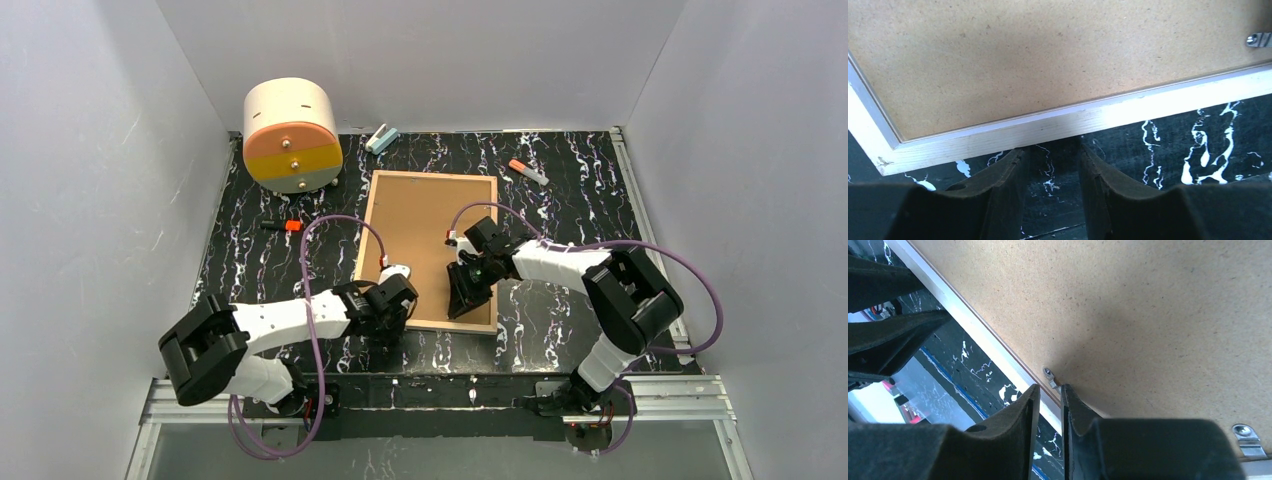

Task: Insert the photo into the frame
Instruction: Install the photo frame at the center of the board.

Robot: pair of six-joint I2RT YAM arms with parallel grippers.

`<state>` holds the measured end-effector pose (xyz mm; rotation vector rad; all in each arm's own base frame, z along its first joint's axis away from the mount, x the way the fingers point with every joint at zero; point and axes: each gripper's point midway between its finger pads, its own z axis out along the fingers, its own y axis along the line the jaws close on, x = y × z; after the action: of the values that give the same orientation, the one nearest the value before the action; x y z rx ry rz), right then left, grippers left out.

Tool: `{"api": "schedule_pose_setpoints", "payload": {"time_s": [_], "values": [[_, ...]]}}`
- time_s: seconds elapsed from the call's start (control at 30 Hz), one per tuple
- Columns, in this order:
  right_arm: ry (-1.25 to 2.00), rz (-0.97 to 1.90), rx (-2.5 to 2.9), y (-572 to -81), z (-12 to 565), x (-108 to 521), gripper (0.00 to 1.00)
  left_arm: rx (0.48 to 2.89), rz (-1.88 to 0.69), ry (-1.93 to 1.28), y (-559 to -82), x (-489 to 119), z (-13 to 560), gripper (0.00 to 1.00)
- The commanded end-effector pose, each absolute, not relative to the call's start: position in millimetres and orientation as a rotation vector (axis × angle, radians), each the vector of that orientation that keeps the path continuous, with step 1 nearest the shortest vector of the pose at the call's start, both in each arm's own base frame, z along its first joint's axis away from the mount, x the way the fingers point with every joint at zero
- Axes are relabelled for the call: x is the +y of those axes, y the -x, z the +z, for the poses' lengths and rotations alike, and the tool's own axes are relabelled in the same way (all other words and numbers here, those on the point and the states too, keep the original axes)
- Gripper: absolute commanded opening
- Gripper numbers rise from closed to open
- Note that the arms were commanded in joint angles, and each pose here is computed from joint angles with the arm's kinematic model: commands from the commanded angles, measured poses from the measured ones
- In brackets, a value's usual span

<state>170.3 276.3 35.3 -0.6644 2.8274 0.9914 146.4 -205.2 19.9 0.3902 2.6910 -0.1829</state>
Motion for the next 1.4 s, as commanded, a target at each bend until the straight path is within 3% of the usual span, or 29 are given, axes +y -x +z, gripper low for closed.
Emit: {"api": "schedule_pose_setpoints", "payload": {"time_s": [0.0, 0.57, 1.03, 1.37], "values": [[0.7, 1.016, 2.85, -161, 29, 278, 0.31, 2.639, -0.13, -0.332, -153, -193, 18, 0.38], [0.771, 1.115, 2.823, -146, 33, 291, 0.29, 2.637, -0.177, -0.364, -153, -200, 15, 0.38], [0.723, 0.991, 2.765, -172, 35, 294, 0.31, 2.616, -0.16, -0.375, -156, -199, 22, 0.38], [0.833, 1.128, 2.809, -152, 28, 298, 0.28, 2.613, -0.178, -0.435, -161, -211, 22, 0.38]]}}
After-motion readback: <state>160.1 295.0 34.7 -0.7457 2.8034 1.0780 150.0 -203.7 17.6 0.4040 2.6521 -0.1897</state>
